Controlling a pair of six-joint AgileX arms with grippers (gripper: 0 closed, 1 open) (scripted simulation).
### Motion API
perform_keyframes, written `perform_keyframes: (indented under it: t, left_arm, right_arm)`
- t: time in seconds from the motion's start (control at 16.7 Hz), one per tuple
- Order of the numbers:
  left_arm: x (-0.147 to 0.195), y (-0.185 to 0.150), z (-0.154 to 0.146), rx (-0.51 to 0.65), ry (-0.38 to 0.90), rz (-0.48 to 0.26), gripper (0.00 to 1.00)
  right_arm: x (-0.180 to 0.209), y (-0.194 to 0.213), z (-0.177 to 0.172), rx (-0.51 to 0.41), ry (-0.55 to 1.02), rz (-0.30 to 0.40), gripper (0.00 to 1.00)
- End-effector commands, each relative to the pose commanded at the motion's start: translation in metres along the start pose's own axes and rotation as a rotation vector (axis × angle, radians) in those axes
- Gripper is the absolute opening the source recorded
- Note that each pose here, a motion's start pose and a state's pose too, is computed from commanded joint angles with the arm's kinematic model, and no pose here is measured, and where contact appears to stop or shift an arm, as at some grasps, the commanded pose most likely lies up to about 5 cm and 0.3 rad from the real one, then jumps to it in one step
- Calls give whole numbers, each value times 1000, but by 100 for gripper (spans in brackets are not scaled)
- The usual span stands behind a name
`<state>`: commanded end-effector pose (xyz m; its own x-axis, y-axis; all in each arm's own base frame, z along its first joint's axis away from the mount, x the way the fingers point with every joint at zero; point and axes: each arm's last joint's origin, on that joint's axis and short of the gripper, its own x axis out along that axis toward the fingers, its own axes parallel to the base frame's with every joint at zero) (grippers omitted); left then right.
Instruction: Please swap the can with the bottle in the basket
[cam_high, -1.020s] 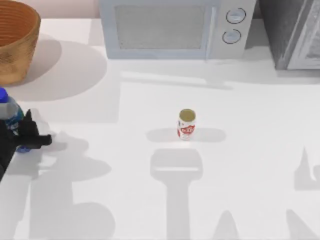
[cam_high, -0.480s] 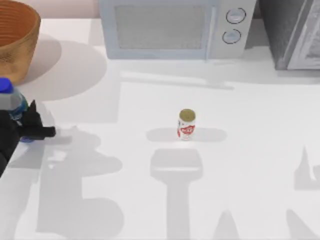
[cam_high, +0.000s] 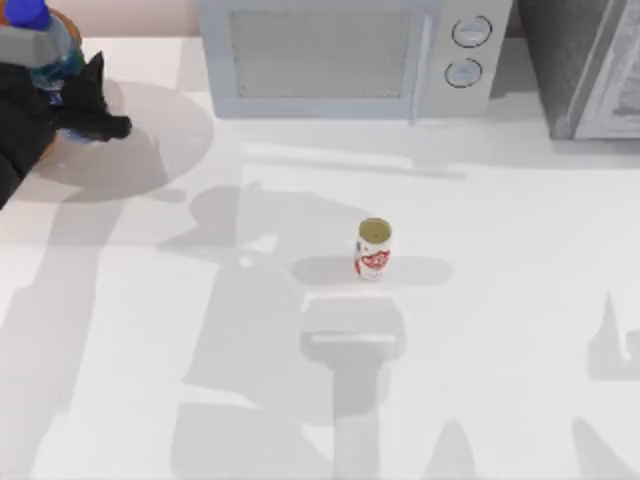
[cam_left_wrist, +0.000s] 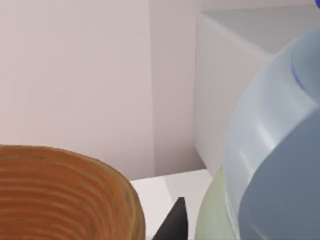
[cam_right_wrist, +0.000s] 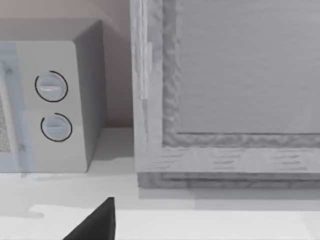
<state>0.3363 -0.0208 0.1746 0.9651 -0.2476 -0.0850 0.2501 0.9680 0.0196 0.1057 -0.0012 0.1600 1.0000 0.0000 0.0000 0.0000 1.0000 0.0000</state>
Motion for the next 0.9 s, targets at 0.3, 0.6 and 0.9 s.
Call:
perform_keyframes:
  t: [0.3,0.6,0.9]
  left_arm:
    - [23,42,69,4,30,36,0]
    - [22,99,116,-24,122,143,0]
    - [12,134,139,-51,186,216,0]
  right_arm:
    - [0,0,0,0,0,0,100]
    - [0,0,0,0,0,0,100]
    - [0,0,0,0,0,0,100]
